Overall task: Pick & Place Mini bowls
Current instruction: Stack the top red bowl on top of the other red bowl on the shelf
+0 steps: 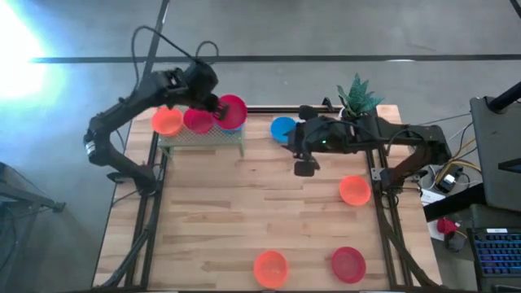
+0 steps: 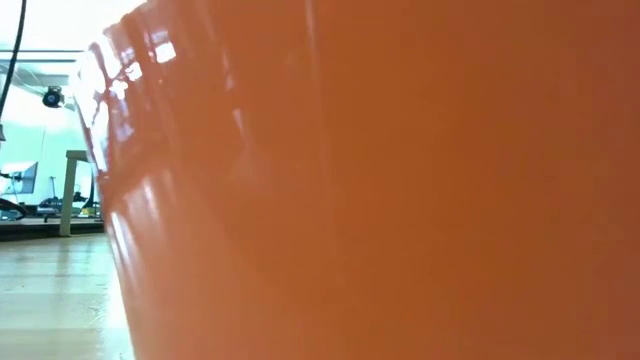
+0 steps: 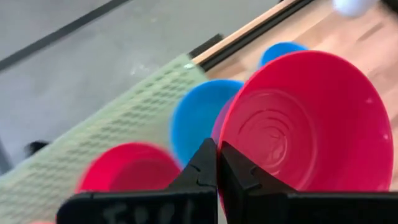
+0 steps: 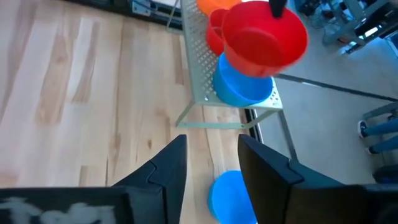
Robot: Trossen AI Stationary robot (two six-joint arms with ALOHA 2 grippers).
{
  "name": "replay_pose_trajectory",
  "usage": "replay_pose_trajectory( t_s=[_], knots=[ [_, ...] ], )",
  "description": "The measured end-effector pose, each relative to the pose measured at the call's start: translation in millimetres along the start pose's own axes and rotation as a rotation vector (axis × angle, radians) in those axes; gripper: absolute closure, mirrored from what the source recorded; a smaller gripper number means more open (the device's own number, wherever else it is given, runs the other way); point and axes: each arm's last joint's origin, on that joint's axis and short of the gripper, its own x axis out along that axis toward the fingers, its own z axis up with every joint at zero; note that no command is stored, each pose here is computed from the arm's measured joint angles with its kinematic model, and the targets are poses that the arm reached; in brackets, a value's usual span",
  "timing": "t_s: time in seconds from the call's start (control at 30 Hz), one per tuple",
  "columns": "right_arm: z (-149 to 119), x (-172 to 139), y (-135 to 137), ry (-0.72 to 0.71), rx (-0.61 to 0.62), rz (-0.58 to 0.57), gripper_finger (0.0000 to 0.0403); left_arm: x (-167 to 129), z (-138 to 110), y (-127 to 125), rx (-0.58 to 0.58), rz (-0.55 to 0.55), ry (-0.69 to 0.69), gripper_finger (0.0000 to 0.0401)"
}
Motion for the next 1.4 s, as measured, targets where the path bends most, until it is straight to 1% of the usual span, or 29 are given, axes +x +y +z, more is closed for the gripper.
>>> replay_pose_trajectory(
  t_s=[0.1,0.3,0.47,0.63,0.83,1.13,1.3,1.4],
  knots=[
    [-0.4,-7.9,-3.1,-0.018,0.019,-0.003,0.0269,-10.8,1.0,16.7,0.012,0.045,0.032,0.0401],
    [-1.2,-17.7,-6.6,-0.041,0.038,-0.006,0.0268,-22.1,-4.9,43.1,-0.029,0.112,0.067,0.0401],
    [-1.5,-20.7,-7.7,-0.048,0.041,-0.007,0.0264,-18.1,-12.3,54.3,-0.035,0.153,0.136,0.0401],
    [-1.5,-20.4,-7.6,-0.047,0.039,-0.006,0.0266,-10.0,-16.3,61.9,-0.036,0.245,0.166,0.0401],
    [-1.4,-19.7,-7.3,-0.045,0.037,-0.006,0.0272,3.9,-22.9,67.6,-0.028,0.264,0.223,0.0401],
    [-1.6,-22.4,-8.4,-0.052,0.042,-0.007,0.0268,17.4,-28.0,72.1,-0.028,0.240,0.262,0.0401],
    [-1.6,-22.4,-8.4,-0.052,0.042,-0.007,0.0273,18.6,-24.5,72.2,-0.040,0.227,0.226,0.0401],
    [-1.6,-22.4,-8.4,-0.052,0.042,-0.007,0.0276,19.1,-24.7,71.7,-0.042,0.213,0.232,0.0401]
  ],
)
